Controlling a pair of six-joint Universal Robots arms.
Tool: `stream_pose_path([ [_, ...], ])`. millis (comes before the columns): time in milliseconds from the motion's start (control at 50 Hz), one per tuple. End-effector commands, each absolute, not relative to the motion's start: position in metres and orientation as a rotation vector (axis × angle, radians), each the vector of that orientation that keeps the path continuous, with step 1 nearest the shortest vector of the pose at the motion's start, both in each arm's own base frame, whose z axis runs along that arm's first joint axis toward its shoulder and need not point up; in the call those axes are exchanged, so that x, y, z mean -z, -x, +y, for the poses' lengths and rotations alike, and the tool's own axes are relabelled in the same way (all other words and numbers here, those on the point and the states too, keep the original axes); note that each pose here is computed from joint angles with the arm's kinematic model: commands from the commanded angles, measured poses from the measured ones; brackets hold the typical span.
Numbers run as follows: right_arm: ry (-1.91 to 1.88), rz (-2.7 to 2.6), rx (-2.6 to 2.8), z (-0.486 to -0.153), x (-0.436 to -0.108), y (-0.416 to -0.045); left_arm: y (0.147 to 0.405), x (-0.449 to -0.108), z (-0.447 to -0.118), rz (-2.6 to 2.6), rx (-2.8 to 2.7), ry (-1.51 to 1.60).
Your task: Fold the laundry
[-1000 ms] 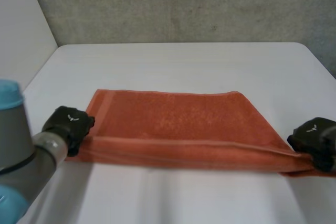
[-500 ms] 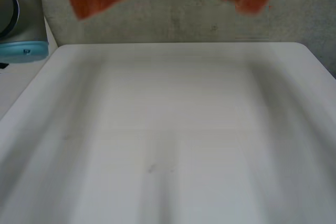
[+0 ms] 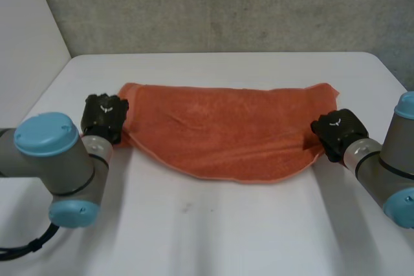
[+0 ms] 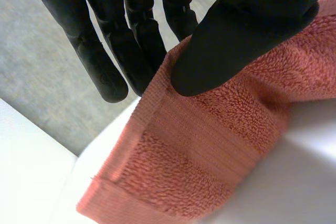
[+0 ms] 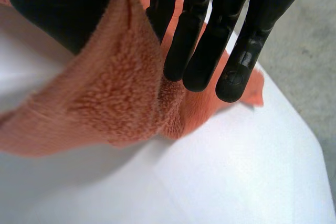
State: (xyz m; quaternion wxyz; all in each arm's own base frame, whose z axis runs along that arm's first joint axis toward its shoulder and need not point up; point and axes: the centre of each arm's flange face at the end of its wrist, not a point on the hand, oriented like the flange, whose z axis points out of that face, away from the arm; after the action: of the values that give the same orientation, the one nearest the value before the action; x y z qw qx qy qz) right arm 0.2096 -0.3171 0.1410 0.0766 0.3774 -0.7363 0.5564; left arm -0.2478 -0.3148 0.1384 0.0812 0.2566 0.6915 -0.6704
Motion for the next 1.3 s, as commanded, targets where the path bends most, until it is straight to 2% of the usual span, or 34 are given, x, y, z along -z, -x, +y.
stream_pose_path([
  [20, -1.024, -2.243, -1.651, -0.313, -0.167, -0.185, 0.234, -0.154, -0.298, 2.041, 1.989, -0.76],
  [120, -0.95, -2.39, -1.631, -0.304, -0.166, -0.18, 0.221, -0.16, -0.297, 2.042, 1.978, -0.715],
  [280, -0.673, -2.669, -1.689, -0.306, -0.159, -0.167, 0.221, -0.16, -0.295, 2.044, 1.981, -0.715],
  [660, -0.456, -2.761, -1.64, -0.311, -0.149, -0.136, 0.222, -0.159, -0.295, 2.061, 1.988, -0.701],
  [840, -0.443, -2.803, -1.693, -0.31, -0.155, -0.137, 0.221, -0.158, -0.293, 2.068, 1.975, -0.704],
  [900, -0.522, -2.781, -1.781, -0.306, -0.173, -0.143, 0.22, -0.159, -0.289, 2.08, 1.953, -0.719],
  [920, -0.561, -2.746, -1.851, -0.302, -0.187, -0.145, 0.22, -0.159, -0.289, 2.08, 1.953, -0.719],
  [940, -0.561, -2.746, -1.852, -0.302, -0.188, -0.145, 0.219, -0.165, -0.286, 2.078, 1.954, -0.717],
  [980, -0.607, -2.622, -1.986, -0.298, -0.222, -0.146, 0.217, -0.178, -0.282, 2.064, 1.97, -0.708],
  [1000, -0.608, -2.621, -1.986, -0.298, -0.222, -0.146, 0.214, -0.19, -0.277, 2.055, 1.98, -0.7],
  [1040, -0.669, -2.525, -2.042, -0.286, -0.254, -0.146, 0.212, -0.203, -0.272, 2.048, 1.987, -0.694],
  [1100, -0.695, -2.454, -2.053, -0.281, -0.273, -0.142, 0.206, -0.229, -0.256, 2.045, 1.99, -0.691],
  [1120, -0.717, -2.388, -2.045, -0.275, -0.291, -0.137, 0.203, -0.244, -0.247, 2.034, 2.004, -0.689],
  [1140, -0.739, -2.325, -2.022, -0.269, -0.306, -0.13, 0.203, -0.244, -0.247, 2.034, 2.004, -0.689],
  [1220, -0.792, -2.23, -1.951, -0.259, -0.327, -0.121, 0.197, -0.282, -0.225, 1.981, 2.06, -0.682],
  [1300, -0.912, -2.234, -1.795, -0.248, -0.332, -0.121, 0.197, -0.295, -0.219, 1.966, 2.09, -0.706],
])
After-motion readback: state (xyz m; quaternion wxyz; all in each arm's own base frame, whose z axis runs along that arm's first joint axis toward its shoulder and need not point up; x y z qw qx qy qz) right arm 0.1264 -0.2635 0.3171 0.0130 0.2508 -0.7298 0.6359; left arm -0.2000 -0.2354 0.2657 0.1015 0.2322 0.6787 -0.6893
